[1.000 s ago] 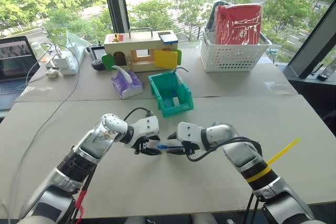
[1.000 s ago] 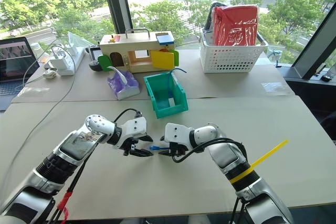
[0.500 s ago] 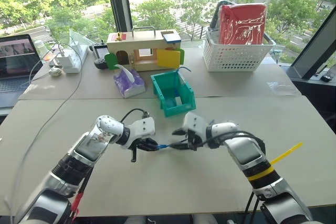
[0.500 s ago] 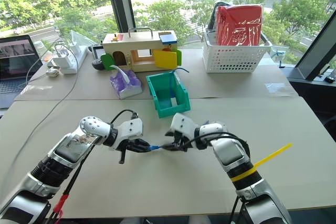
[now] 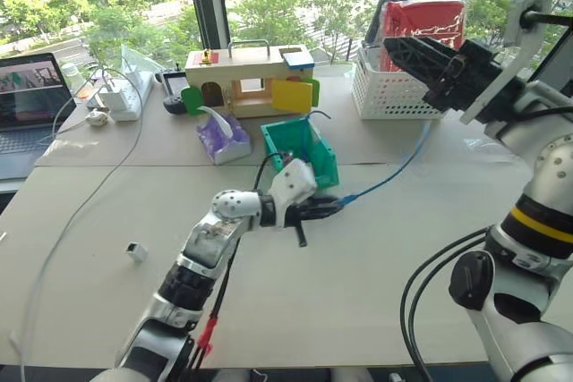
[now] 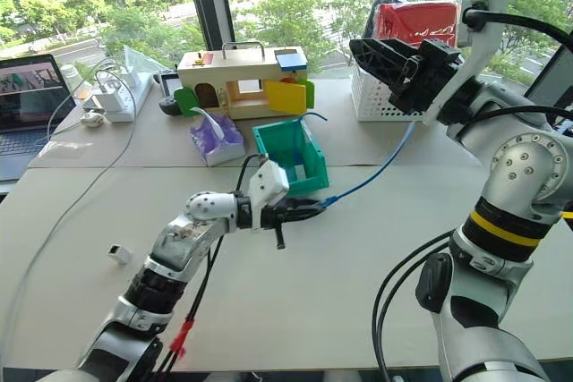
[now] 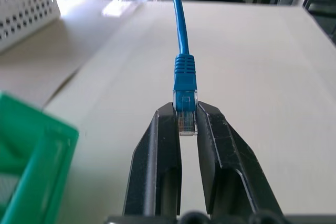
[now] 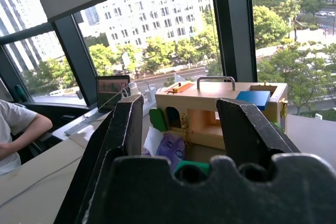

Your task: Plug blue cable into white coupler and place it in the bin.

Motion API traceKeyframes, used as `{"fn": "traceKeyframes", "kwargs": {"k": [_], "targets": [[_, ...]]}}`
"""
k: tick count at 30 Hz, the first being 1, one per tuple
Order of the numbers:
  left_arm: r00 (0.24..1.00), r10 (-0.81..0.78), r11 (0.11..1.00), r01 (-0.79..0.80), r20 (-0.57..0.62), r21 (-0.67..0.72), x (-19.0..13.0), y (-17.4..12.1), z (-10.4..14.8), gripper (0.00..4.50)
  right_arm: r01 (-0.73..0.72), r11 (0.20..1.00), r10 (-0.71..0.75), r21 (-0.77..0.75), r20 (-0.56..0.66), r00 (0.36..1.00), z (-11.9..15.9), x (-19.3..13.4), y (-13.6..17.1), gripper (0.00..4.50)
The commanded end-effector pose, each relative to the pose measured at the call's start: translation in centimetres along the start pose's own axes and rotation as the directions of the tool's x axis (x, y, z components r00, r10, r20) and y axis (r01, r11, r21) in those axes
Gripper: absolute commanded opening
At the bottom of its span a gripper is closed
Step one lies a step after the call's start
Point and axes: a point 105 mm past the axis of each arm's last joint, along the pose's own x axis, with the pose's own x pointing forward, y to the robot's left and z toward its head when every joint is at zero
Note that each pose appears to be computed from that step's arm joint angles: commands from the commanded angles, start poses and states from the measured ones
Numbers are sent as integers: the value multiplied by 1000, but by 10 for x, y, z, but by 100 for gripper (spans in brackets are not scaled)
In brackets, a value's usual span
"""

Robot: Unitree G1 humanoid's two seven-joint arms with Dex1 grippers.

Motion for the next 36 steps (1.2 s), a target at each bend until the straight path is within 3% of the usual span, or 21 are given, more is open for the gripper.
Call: {"fn": "traceKeyframes", "kwargs": {"k": [1,6,11,31,36], "targets": [[978,145,980,-162,150,111,8,25,38,4,26,999,-23,31,-85,996,-19,-16,10,261],[957,246,915,-282,154,289,15,42,44,4,137,984,-129,112,-76,989,-24,-35,1,261],[935,298,890,-345,192,299,18,51,51,4,171,979,-158,111,-115,981,-40,-39,3,261],[966,168,930,-221,194,293,31,17,53,4,198,947,-189,252,-58,980,-54,-25,-7,261],[968,165,935,-215,191,283,32,16,50,4,189,937,-183,293,-46,982,-55,-24,-7,124]]}}
